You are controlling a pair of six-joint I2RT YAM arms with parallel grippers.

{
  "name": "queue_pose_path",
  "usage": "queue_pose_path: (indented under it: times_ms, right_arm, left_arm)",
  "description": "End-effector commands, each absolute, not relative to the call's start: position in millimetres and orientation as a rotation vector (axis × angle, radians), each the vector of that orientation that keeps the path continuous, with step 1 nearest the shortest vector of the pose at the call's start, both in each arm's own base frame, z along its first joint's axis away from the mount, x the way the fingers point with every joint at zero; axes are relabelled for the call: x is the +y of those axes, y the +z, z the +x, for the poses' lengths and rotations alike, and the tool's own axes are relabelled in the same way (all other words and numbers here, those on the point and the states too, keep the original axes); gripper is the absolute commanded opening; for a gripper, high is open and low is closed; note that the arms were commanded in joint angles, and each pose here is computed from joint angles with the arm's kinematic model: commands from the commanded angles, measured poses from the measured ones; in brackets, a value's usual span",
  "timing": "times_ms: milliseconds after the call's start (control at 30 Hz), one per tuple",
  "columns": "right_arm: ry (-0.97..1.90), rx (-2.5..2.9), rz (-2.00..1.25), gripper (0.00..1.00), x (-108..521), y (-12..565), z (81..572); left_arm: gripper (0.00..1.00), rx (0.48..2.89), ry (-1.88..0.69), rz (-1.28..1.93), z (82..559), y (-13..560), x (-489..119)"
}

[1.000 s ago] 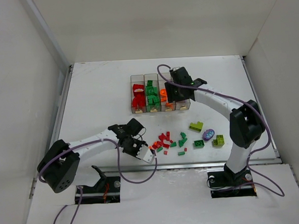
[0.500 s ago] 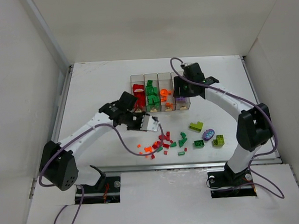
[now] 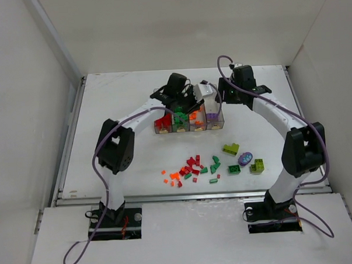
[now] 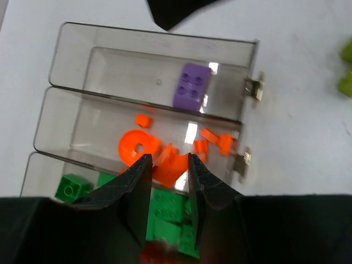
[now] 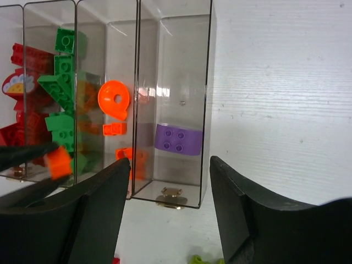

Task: Sort the legos into containers by color

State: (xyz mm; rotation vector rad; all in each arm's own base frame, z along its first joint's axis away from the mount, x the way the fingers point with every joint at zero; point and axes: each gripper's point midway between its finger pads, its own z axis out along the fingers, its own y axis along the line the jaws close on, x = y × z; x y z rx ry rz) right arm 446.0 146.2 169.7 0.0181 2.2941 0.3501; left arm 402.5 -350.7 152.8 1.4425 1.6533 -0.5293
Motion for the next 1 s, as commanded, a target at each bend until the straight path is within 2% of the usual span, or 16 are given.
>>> queue_pose_path:
  times_ms: [0, 33, 133, 167, 200, 233, 300, 467, 600, 700, 733, 800, 833, 900, 967]
  right_arm:
    - [0.378, 2.218, -0.018, 0.65, 154.1, 190.3, 463.8]
    - [0.376, 2.227, -0.018, 0.65, 154.3, 186.0, 464.5]
    - [0.361, 2.246, -0.017, 0.65, 149.3, 182.0, 464.8]
    - [0.361, 2.246, -0.017, 0.65, 149.3, 182.0, 464.8]
    - [0.359, 2.255, -0.017, 0.65, 148.9, 180.4, 463.2]
    - [0.349, 2.254, -0.012, 0.65, 147.4, 180.3, 463.7]
    - [0.351, 2.245, -0.012, 0.65, 147.2, 184.6, 463.1]
    - [0.339, 2.228, -0.018, 0.65, 143.7, 194.4, 458.0]
    - [0.301, 2.203, -0.036, 0.67, 144.5, 209.6, 447.1]
    - [0.183, 2.200, -0.116, 0.70, 162.5, 215.4, 426.8]
    - [0.190, 2.209, -0.172, 0.70, 181.7, 215.6, 413.3]
    - [0.230, 2.221, -0.242, 0.70, 203.2, 209.6, 398.0]
    - [0.254, 2.236, -0.299, 0.70, 215.0, 202.3, 388.5]
    - [0.394, 2.246, -0.487, 0.71, 257.2, 185.8, 358.4]
    - [0.496, 2.270, -0.623, 0.71, 292.6, 171.5, 329.0]
  left_arm:
    - [0.04, 1.628, -0.515, 1.291, 441.7, 192.7, -369.0]
    - [0.07, 1.658, -0.521, 1.302, 447.0, 175.7, -372.7]
    - [0.18, 1.666, -0.517, 1.289, 456.5, 174.4, -377.8]
    - [0.24, 1.669, -0.513, 1.299, 455.5, 172.4, -376.7]
    - [0.38, 1.688, -0.516, 1.307, 452.7, 163.8, -374.7]
    - [0.42, 1.696, -0.502, 1.316, 452.4, 158.2, -372.3]
    - [0.44, 1.723, -0.487, 1.309, 449.2, 153.4, -361.2]
    - [0.67, 1.724, -0.456, 1.286, 442.6, 155.3, -346.1]
    - [0.68, 1.685, -0.439, 1.207, 440.9, 200.6, -334.7]
    - [0.68, 1.776, -0.397, 1.044, 445.8, 220.1, -298.1]
    - [0.68, 1.777, -0.380, 0.964, 441.8, 244.1, -281.6]
    - [0.68, 1.906, -0.293, 0.779, 443.9, 235.6, -228.1]
    - [0.68, 1.929, -0.297, 0.647, 433.8, 253.1, -207.1]
    - [0.67, 2.090, -0.215, 0.458, 416.3, 218.0, -152.3]
    - [0.64, 2.142, -0.113, 0.188, 395.3, 214.4, -107.1]
